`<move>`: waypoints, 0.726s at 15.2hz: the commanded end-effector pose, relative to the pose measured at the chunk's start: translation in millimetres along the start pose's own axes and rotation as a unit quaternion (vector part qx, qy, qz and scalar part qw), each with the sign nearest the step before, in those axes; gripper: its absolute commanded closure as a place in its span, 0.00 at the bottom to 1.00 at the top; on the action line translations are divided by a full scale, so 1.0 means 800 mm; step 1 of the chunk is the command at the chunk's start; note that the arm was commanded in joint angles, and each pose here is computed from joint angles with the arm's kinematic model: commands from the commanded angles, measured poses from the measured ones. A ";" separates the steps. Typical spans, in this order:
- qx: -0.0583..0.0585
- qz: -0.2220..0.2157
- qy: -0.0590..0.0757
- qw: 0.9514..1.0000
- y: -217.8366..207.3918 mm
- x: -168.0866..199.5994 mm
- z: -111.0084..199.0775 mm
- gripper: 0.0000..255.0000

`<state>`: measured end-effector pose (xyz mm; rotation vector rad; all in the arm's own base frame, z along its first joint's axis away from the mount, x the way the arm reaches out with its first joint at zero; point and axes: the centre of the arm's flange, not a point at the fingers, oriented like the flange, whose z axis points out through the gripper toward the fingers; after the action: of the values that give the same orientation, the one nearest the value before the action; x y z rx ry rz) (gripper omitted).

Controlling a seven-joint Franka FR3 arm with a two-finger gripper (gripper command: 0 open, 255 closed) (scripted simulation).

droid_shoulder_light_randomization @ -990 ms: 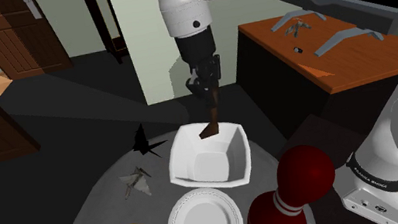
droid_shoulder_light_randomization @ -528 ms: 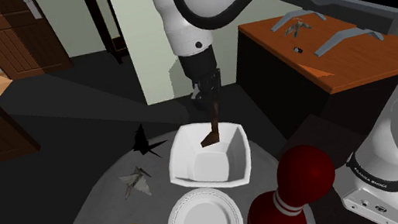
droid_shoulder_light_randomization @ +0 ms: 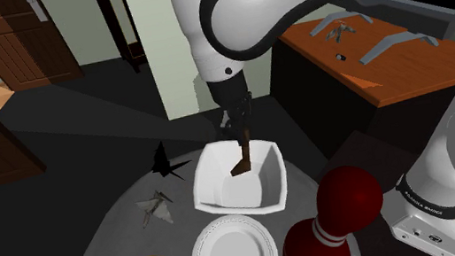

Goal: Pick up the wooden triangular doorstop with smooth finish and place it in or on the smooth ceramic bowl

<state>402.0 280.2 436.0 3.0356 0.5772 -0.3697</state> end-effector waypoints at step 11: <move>0.000 0.000 0.000 1.000 0.000 0.000 0.002 0.00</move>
<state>401.7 280.3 434.7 3.0358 0.5772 -0.3690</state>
